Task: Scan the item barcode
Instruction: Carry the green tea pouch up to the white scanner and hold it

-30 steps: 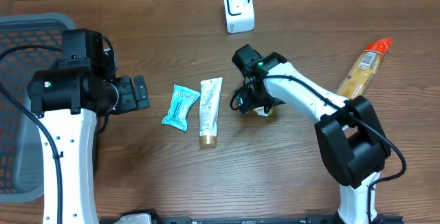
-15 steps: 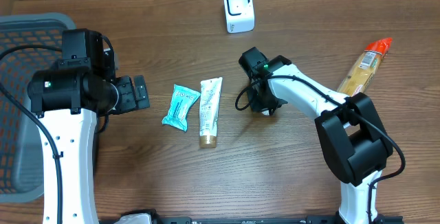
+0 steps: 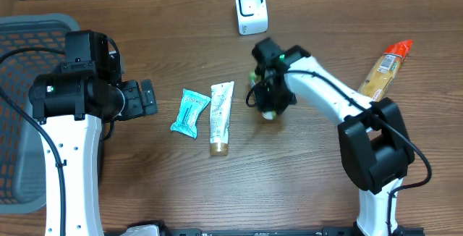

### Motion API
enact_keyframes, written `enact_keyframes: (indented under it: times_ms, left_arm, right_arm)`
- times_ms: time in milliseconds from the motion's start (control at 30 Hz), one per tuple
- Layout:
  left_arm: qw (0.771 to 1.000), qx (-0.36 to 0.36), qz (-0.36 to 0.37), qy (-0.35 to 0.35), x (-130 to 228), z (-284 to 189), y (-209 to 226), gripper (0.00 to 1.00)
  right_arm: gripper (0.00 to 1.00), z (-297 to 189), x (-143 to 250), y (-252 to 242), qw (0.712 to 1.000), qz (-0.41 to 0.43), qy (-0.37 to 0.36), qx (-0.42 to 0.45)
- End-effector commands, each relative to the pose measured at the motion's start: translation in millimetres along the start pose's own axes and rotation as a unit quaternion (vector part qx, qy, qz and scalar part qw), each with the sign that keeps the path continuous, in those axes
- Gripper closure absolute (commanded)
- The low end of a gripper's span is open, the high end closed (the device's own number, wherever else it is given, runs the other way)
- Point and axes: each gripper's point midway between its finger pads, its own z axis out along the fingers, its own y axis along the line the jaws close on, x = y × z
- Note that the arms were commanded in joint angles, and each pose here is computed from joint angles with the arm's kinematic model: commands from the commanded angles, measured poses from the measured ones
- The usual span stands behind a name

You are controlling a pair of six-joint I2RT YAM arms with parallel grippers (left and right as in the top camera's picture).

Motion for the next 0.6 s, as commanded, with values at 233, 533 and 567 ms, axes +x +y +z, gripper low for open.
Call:
enact_keyframes:
  times_ms: [233, 533, 567]
  left_arm:
    - [1.0, -0.003, 0.008, -0.005, -3, -3, 2, 0.01]
    - [1.0, -0.003, 0.008, -0.005, -3, -3, 2, 0.01]
    - [1.0, -0.003, 0.008, -0.005, -3, -3, 2, 0.01]
  right_arm:
    - [0.96, -188, -36, 69, 0.889, -0.115, -0.128, -0.425]
    - [0.96, -217, -50, 50, 0.859, -0.114, -0.168, -0.471]
    - [0.96, -215, -52, 48, 0.863, -0.109, -0.169, -0.464]
